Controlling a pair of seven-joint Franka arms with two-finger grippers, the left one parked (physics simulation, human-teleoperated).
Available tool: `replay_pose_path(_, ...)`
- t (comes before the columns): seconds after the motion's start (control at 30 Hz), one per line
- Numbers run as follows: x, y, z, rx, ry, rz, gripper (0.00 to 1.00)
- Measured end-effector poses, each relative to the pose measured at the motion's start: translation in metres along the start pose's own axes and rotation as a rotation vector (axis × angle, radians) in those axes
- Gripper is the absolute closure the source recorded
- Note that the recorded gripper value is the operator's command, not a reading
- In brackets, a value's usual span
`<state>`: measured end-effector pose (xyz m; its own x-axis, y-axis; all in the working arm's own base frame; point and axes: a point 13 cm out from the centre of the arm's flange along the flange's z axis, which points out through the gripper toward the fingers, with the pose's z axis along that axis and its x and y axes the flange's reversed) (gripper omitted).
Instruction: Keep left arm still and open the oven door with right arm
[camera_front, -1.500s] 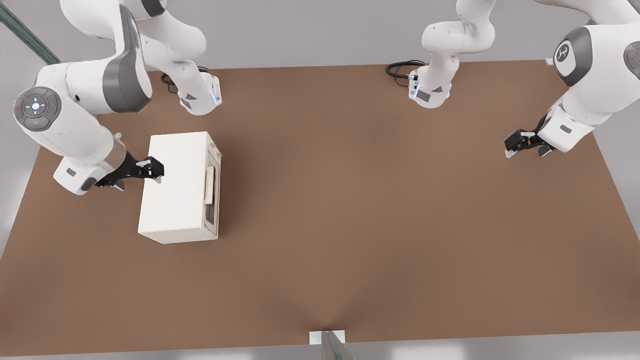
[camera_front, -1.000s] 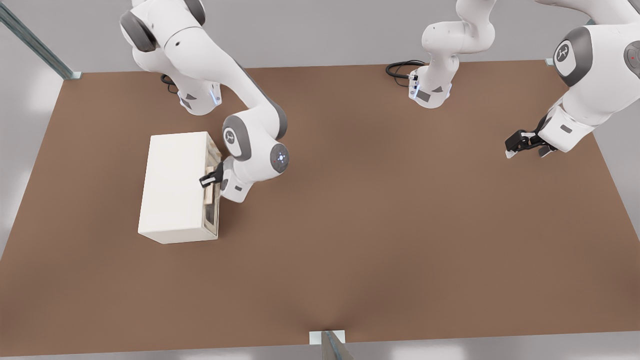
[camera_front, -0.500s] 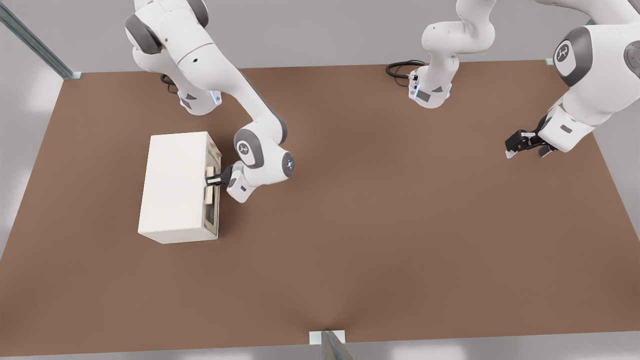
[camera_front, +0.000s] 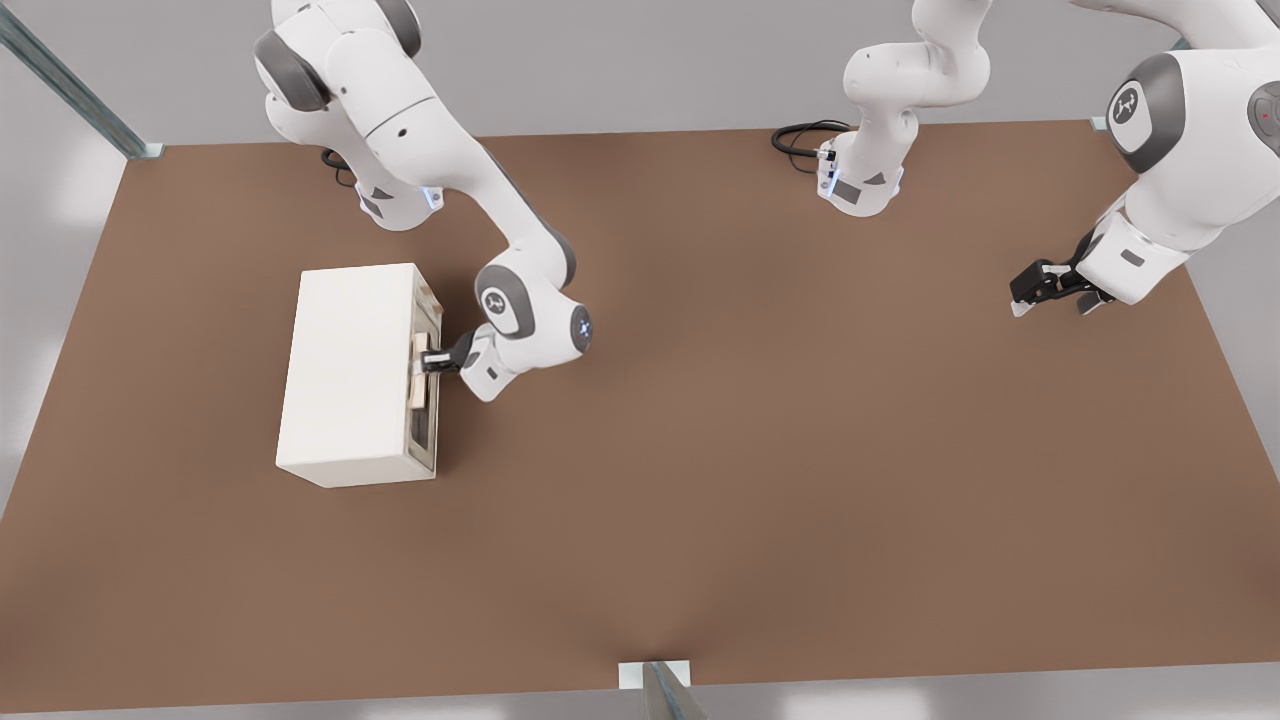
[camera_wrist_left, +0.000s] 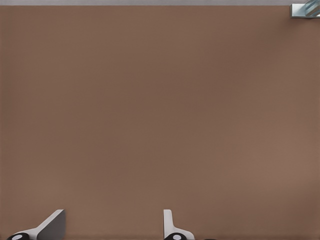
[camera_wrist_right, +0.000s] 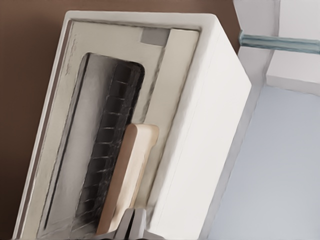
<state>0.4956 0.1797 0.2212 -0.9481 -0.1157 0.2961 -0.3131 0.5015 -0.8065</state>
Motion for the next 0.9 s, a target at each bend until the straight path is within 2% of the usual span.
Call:
replay_pose_path(0.4,-0.008,-0.01,-0.004,0.051,-0.045,0.064,1.0)
replay_pose_path(0.9,-0.008,-0.001,0.014,0.086,-0.029,0.061,1.0)
